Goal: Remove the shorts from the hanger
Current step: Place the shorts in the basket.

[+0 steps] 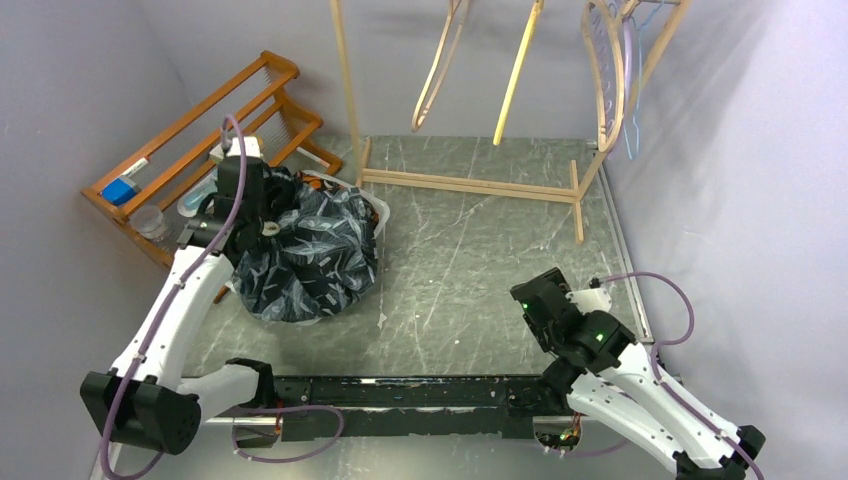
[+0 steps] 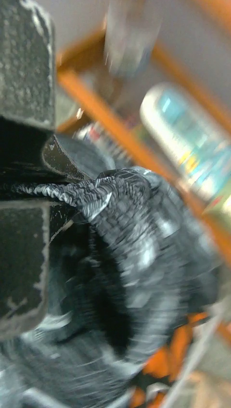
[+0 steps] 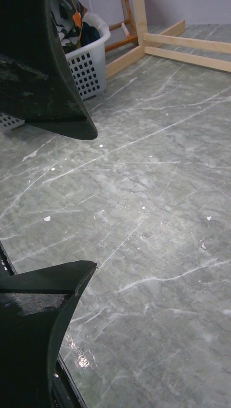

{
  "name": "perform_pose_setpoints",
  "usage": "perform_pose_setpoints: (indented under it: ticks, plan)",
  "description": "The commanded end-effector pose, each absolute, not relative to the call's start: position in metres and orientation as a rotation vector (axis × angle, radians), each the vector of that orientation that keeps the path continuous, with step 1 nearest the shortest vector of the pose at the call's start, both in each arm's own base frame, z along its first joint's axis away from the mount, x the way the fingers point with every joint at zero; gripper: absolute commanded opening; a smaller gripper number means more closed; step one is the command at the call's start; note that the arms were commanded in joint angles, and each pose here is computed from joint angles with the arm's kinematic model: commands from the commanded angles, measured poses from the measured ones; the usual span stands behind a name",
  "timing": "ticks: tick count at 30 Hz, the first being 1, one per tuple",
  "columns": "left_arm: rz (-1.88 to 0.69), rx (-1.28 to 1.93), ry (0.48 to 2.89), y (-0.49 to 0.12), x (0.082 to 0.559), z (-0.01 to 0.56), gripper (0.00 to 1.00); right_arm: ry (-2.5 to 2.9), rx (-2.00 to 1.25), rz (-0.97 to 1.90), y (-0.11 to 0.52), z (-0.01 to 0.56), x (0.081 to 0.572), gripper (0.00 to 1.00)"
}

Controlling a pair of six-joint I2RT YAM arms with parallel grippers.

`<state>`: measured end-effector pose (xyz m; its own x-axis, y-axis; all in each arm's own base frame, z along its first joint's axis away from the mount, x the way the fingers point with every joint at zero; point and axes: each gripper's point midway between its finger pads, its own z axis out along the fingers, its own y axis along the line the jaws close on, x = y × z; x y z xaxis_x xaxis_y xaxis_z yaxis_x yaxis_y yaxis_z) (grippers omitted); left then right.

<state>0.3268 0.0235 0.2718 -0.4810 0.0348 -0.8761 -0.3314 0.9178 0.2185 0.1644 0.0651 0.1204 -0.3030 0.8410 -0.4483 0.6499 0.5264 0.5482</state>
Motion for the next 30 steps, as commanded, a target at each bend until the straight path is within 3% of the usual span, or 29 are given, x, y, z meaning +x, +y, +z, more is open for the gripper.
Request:
perform_pose_setpoints:
  ticks: [1, 5, 14, 18, 20, 24, 26, 30]
  plan:
    - [-0.179, -0.152, 2.178, -0.060, 0.313, 0.218, 0.07, 2.041, 1.213, 0.328, 0.059, 0.118, 0.162, 1.00]
    - [-0.464, -0.026, 2.181, -0.103, 0.297, 0.197, 0.07, 2.028, 1.210, 0.362, 0.062, 0.118, 0.165, 1.00]
    - [-0.378, -0.230, 2.538, -0.093, 0.276, 0.094, 0.15, 2.080, 1.150, 0.336, 0.074, 0.115, 0.172, 1.00]
    - [-0.369, -0.285, 2.527, -0.091, 0.279, 0.090, 0.34, 2.126, 1.082, 0.325, 0.082, 0.114, 0.175, 1.00]
    - [-0.347, -0.303, 2.485, -0.087, 0.283, 0.106, 0.57, 2.145, 1.048, 0.311, 0.083, 0.115, 0.176, 1.00]
    - [-0.260, -0.323, 2.347, -0.069, 0.290, 0.163, 0.75, 2.168, 0.954, 0.290, 0.086, 0.121, 0.180, 1.00]
    - [-0.209, -0.333, 2.274, -0.059, 0.292, 0.194, 0.98, 2.179, 0.877, 0.292, 0.090, 0.126, 0.184, 1.00]
    - [-0.119, -0.379, 2.157, -0.038, 0.290, 0.245, 0.99, 2.176, 0.705, 0.322, 0.101, 0.139, 0.195, 1.00]
